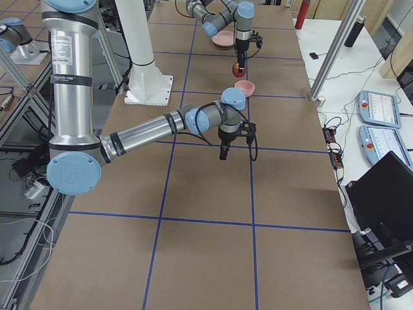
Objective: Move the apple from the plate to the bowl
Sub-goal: 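Lift the red apple with the left gripper and carry it over the bowl, then lower the apple into the pink bowl and open the left gripper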
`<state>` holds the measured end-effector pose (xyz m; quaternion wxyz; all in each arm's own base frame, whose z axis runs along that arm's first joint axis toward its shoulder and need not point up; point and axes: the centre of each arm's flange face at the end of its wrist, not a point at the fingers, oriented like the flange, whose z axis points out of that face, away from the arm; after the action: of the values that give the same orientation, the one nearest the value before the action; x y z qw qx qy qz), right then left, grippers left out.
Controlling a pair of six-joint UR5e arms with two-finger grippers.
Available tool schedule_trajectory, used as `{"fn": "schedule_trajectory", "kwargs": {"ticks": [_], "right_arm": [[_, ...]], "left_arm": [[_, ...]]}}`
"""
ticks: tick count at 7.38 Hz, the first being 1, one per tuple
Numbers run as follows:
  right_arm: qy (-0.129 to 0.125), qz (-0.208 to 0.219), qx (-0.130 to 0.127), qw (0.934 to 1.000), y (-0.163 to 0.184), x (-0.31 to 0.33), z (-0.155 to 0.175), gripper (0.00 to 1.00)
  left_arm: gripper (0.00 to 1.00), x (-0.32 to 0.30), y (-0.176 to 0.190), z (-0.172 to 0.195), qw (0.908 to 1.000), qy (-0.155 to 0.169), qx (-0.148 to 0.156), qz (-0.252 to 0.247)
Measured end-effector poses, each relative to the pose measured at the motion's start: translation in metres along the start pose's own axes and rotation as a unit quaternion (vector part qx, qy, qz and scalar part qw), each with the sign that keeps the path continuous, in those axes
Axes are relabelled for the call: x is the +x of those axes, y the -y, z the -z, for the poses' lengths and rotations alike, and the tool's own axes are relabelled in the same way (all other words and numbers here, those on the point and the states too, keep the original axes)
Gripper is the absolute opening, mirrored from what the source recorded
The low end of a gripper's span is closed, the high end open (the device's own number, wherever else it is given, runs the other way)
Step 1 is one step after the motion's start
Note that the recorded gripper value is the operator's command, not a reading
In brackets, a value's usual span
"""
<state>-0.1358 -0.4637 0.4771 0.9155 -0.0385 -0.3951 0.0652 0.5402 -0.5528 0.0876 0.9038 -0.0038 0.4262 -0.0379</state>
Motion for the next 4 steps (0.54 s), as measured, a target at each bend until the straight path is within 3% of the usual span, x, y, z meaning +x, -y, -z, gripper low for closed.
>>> {"fn": "schedule_trajectory", "kwargs": {"ticks": [4], "right_arm": [[0.0, -0.001, 0.0, 1.0, 0.0, 0.001, -0.001, 1.0]], "left_arm": [[0.0, 0.021, 0.034, -0.044, 0.9995, 0.028, -0.009, 0.014]]}}
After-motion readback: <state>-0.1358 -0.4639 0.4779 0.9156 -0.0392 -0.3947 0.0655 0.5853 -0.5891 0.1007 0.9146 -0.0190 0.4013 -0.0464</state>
